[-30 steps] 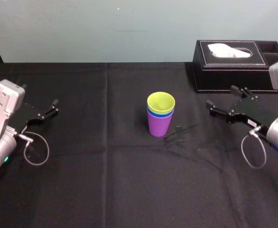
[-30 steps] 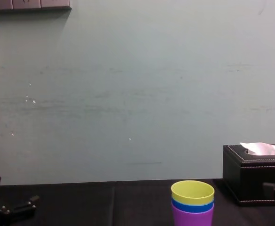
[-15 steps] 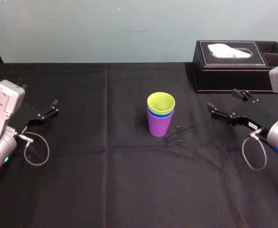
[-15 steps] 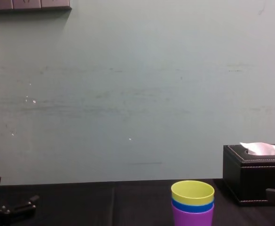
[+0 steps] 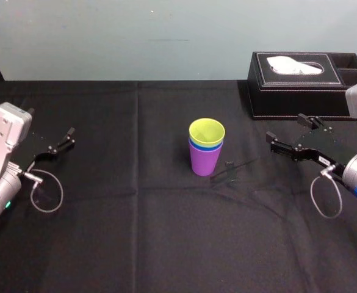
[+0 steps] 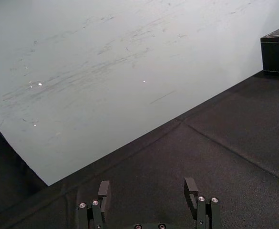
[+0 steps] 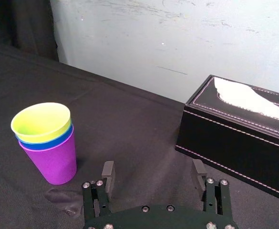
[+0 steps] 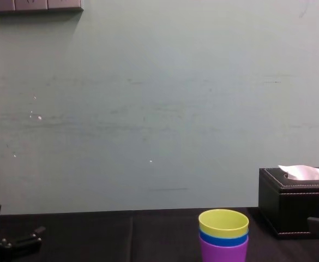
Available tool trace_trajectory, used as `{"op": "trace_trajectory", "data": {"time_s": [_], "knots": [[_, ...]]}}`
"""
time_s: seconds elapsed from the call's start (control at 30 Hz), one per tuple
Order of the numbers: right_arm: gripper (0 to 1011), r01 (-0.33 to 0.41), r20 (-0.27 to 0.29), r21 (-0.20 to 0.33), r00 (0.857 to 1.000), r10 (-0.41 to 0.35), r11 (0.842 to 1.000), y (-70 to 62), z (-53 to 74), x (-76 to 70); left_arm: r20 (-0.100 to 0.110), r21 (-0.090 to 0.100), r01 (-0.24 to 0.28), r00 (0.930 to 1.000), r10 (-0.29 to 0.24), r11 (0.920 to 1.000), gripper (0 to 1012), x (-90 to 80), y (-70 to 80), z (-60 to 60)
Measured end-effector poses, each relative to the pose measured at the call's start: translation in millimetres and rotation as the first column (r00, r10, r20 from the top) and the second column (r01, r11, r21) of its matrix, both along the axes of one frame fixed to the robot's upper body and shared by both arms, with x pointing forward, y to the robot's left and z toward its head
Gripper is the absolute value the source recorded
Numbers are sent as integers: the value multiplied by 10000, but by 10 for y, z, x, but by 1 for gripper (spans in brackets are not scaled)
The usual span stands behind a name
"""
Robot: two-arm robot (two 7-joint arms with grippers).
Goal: Stack the three plastic cups sequentially using one hand.
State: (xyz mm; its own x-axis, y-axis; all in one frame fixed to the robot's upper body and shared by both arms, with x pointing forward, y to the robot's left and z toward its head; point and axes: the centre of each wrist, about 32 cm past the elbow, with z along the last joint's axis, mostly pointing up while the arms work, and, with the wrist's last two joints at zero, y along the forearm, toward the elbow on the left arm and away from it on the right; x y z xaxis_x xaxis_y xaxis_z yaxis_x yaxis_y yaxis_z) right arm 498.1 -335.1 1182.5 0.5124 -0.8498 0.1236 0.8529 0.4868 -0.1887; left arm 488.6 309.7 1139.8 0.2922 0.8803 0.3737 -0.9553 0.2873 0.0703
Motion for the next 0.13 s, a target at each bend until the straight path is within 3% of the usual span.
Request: {"op": "trace_trajectory", "data": {"time_s": [0.13], "knots": [[1000, -5, -1, 0, 10000, 5, 10000, 1, 2, 0, -1, 1, 0, 10000, 0, 10000, 1011, 0, 0, 0]]}}
